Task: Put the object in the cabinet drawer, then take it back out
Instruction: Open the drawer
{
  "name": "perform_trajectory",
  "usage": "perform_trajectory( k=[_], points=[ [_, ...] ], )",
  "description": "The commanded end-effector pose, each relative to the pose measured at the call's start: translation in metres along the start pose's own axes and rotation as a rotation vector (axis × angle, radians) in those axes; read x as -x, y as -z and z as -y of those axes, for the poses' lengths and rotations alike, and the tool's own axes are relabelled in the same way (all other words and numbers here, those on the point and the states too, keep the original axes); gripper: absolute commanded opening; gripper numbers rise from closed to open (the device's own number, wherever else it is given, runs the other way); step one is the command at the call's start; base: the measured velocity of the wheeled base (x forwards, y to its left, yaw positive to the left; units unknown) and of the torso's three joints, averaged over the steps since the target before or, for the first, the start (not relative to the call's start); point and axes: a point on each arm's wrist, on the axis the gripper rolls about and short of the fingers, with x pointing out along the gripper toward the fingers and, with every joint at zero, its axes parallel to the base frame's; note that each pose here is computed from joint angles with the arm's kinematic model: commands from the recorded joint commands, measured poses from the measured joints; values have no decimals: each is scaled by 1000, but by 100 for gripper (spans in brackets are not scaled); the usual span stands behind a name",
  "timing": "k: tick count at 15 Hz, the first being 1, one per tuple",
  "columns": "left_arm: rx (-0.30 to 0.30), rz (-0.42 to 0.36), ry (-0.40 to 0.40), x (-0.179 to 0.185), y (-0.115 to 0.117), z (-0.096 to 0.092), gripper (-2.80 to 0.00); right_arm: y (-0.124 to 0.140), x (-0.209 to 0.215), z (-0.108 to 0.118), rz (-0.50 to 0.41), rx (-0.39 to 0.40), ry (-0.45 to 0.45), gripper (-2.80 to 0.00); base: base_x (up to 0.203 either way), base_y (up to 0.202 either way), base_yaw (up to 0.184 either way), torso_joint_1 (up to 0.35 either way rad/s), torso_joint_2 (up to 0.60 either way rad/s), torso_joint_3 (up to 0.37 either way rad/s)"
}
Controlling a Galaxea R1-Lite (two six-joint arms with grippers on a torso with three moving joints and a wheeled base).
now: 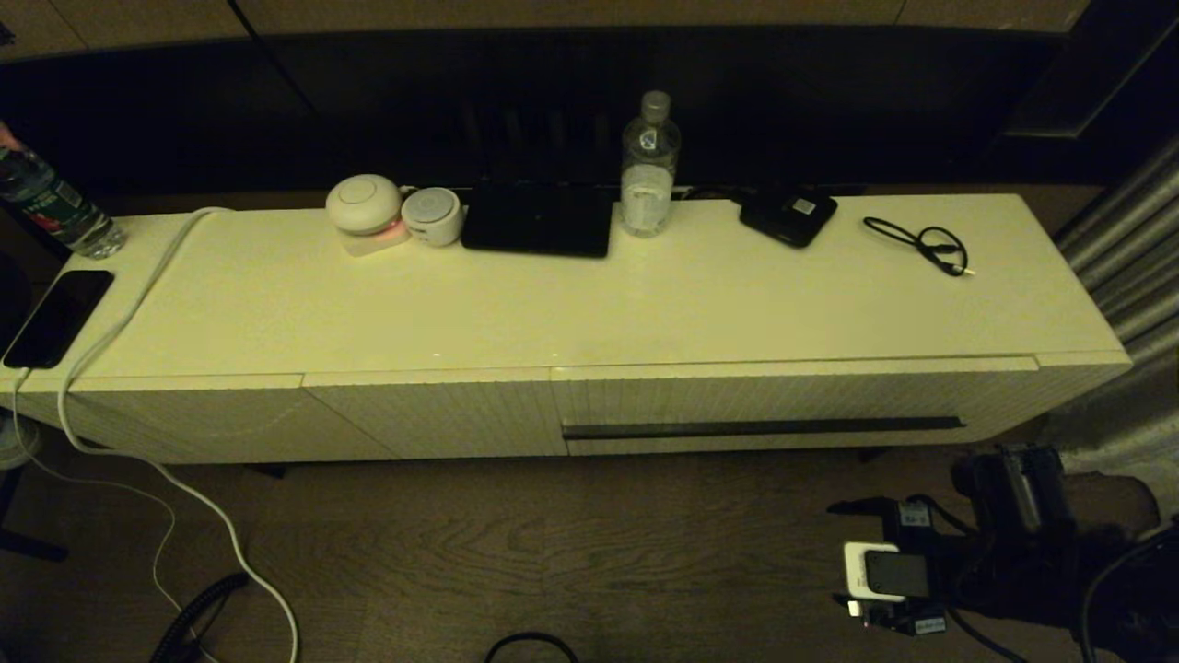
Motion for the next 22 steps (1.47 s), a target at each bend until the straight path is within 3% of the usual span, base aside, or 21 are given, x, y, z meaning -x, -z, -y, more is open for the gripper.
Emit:
perform_trajectory(
  k=[1, 8, 13, 22],
  points=[
    [1, 0, -1, 0, 0, 0, -280, 2, -13, 9, -9, 19, -4, 0, 0, 0, 0, 0, 0, 0],
    [1, 2, 0, 0, 0, 0, -280, 8, -39, 25, -28, 25, 4, 0, 0, 0, 0, 0, 0, 0],
    [1, 2, 0, 0, 0, 0, -280, 19, -56, 44, -88, 17, 57, 0, 0, 0, 0, 0, 0, 0],
    [1, 1, -1, 0, 0, 0, -280, 29, -81, 57, -114, 12, 89, 0, 0, 0, 0, 0, 0, 0]
  ],
)
